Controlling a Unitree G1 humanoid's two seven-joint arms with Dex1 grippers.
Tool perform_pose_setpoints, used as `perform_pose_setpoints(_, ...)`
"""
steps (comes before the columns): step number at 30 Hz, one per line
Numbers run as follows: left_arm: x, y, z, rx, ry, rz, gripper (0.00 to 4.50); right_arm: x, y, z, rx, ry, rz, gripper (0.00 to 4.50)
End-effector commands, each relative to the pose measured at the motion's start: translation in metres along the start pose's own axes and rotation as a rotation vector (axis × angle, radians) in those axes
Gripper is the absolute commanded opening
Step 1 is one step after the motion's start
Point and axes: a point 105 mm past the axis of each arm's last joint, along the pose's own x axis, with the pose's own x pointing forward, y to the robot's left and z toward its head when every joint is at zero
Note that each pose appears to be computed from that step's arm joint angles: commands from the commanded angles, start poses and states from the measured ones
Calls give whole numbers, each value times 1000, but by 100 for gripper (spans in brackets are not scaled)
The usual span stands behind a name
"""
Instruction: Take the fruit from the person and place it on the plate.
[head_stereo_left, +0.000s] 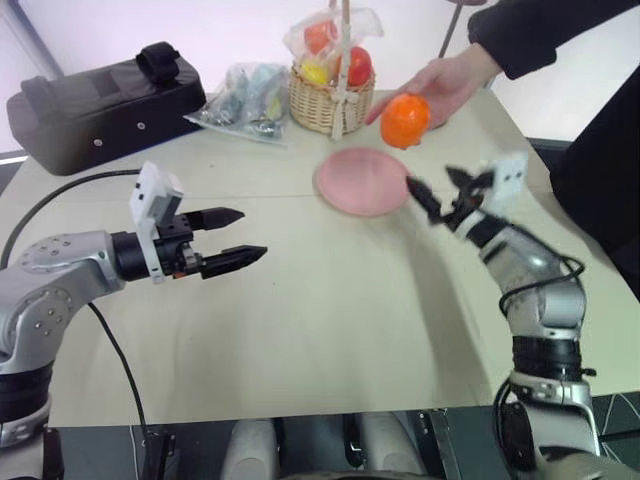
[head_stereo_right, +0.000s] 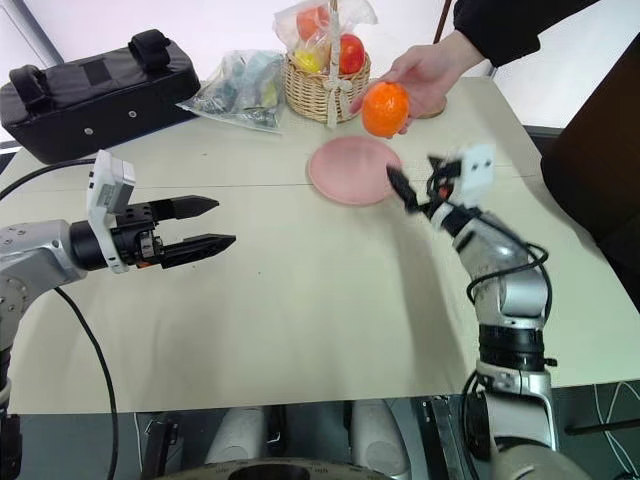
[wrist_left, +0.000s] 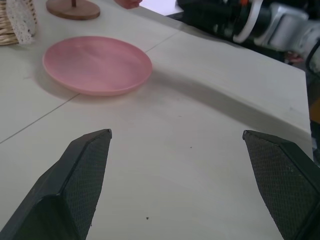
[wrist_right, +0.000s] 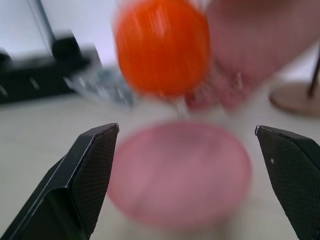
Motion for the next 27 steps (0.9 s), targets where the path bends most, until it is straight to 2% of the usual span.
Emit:
perform_pose_setpoints(1,0,-1,9,31,-20,0,439,5,8,22,42,-66,30,450)
perform_pose_setpoints(8,-3,-2,7,25,-25,23,439,18,18,23,53,-61,61,450)
perform_pose_setpoints(21,-3,-2,3,24,-33,57,439,46,16,12,56,-40,87,450)
perform_pose_setpoints(25,-4,-2,2,24,-36,69,450,50,16,14,62,-54,89,321)
perform_pose_setpoints(27,-4,-2,2,24,-36,73,450,51,17,14,56,-55,90,307)
